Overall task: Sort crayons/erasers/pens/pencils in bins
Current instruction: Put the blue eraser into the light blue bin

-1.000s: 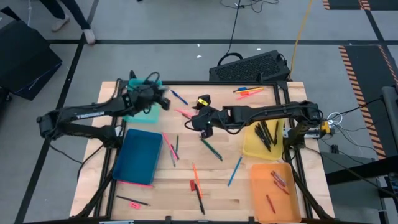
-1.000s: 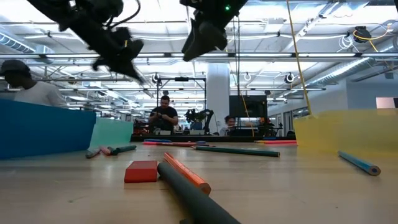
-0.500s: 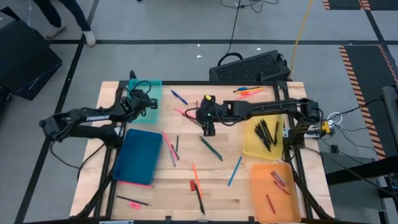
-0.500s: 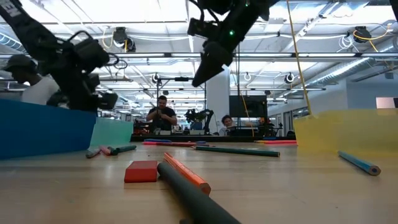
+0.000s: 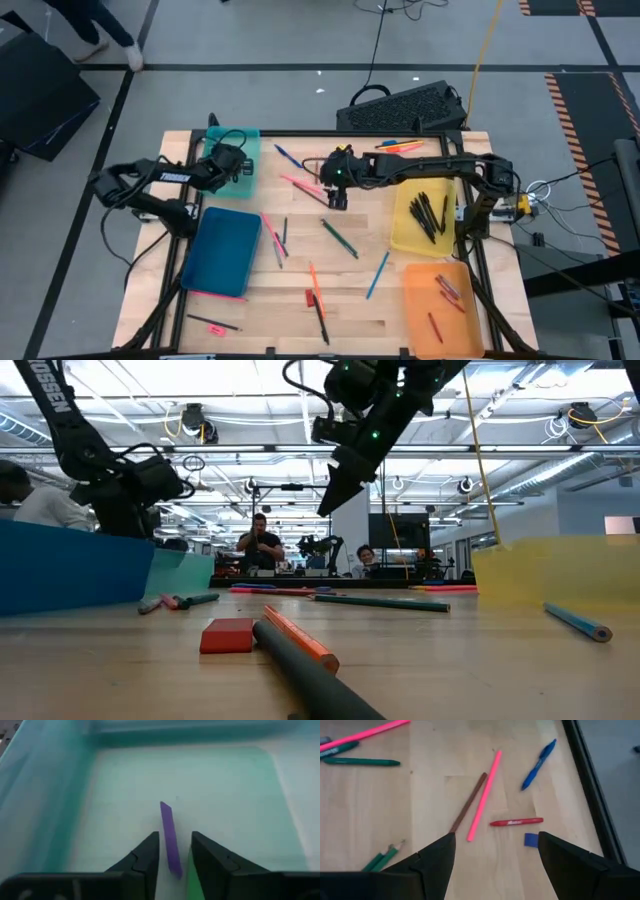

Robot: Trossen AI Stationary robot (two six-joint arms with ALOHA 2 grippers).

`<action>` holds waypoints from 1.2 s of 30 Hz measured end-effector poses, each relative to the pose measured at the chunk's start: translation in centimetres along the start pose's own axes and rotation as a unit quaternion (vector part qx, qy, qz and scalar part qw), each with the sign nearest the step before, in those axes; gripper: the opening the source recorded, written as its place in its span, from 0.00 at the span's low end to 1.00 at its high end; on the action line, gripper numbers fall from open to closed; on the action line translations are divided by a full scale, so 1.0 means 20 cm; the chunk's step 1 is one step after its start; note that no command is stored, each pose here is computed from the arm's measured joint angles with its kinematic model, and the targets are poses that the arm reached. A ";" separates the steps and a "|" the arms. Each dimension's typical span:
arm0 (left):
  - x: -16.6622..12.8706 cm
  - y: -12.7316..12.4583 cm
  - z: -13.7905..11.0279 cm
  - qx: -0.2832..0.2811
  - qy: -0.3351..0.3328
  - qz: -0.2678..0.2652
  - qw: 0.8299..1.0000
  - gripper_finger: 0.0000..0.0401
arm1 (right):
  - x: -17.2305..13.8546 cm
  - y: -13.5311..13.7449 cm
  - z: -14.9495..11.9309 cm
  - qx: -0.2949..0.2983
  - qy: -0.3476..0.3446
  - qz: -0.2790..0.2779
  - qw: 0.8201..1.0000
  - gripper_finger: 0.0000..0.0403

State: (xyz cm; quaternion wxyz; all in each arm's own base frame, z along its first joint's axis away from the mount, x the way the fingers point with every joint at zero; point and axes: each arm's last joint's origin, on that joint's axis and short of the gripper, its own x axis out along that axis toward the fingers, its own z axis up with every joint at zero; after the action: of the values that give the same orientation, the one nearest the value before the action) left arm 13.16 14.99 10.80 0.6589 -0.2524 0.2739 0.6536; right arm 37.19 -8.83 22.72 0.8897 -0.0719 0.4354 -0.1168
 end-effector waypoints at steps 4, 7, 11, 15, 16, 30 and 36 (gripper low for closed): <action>-0.04 0.02 0.02 0.004 0.010 -0.027 1.000 0.38 | 0.08 -0.10 -0.05 0.008 0.009 0.046 0.999 0.68; -0.10 0.03 0.05 0.012 0.008 -0.051 0.999 0.43 | 0.17 -0.16 -0.11 -0.012 0.030 0.070 0.997 0.68; -0.19 0.07 0.08 0.000 -0.008 -0.079 0.997 0.47 | 0.27 -0.25 -0.10 -0.054 0.048 0.091 0.993 0.68; -0.30 0.08 0.14 -0.004 -0.021 -0.108 0.994 0.47 | 0.39 -0.37 -0.07 -0.105 0.074 0.127 0.984 0.68; -0.33 0.08 0.15 -0.001 -0.023 -0.116 0.993 0.48 | 0.42 -0.40 -0.07 -0.121 0.084 0.135 0.980 0.68; -0.44 0.02 0.15 -0.004 -0.035 -0.166 0.985 0.48 | 0.66 -0.63 -0.19 -0.241 0.049 0.221 0.944 0.63; -0.46 -0.01 0.14 -0.019 -0.038 -0.187 0.981 0.48 | 0.65 -0.62 -0.21 -0.247 0.055 0.240 0.937 0.60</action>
State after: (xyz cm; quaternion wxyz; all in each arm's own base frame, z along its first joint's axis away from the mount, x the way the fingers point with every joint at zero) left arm 13.42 10.31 19.17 0.7747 -0.2860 0.1842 0.5330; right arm 39.82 -24.45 13.20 0.8201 -0.1759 0.5035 0.2074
